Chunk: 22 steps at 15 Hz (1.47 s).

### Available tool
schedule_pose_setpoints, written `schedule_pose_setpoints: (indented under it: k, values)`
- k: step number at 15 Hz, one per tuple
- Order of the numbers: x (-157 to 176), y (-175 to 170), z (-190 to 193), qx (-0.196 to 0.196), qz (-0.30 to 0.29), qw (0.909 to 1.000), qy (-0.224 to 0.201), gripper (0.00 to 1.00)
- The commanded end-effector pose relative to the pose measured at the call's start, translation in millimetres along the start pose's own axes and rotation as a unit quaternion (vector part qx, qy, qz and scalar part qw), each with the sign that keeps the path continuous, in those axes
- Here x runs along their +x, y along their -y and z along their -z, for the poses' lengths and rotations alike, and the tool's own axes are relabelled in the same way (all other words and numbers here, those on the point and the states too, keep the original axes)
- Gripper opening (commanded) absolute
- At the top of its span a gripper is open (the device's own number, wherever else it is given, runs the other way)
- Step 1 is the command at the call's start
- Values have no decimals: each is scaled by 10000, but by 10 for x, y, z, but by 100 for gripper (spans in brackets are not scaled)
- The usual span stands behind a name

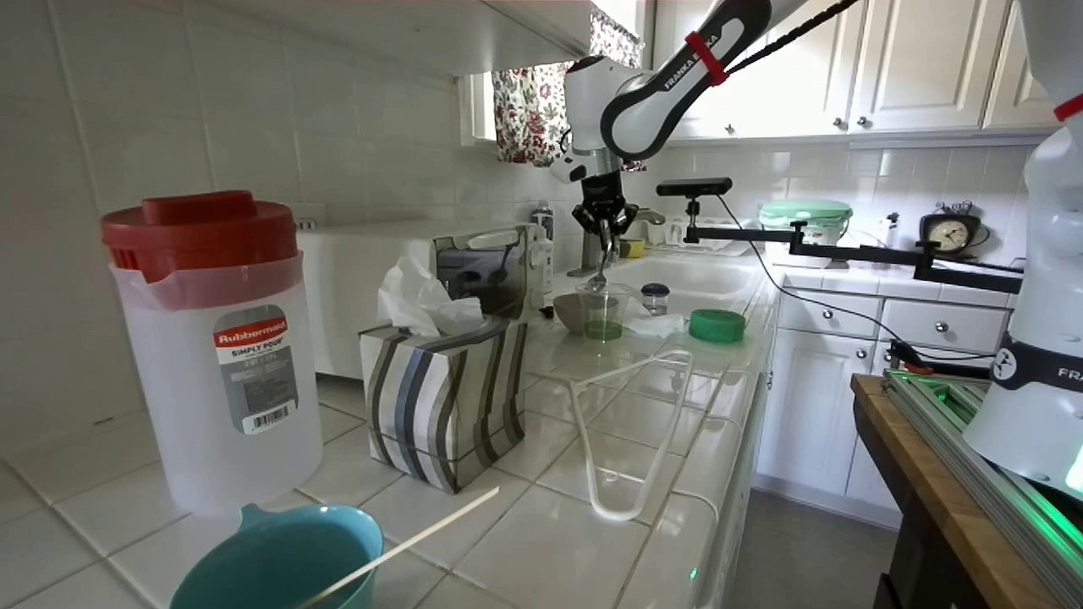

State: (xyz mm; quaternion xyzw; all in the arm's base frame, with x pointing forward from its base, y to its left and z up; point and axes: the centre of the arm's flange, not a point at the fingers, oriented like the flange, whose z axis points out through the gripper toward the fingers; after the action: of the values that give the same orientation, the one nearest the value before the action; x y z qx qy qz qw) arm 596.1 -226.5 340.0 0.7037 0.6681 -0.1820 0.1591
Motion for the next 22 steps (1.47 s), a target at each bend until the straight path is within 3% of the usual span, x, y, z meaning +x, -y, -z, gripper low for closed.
schedule_pose_setpoints:
  k: [1, 5, 6, 22]
  values:
    - [13, -4, 7, -3, 11, 10000, 0, 18]
    - [16, -4, 8, -1, 13, 10000, 2, 18]
    - [16, -4, 8, -1, 13, 10000, 2, 5]
    - [245, -1, -50, 228, 467, 9976, 453, 5]
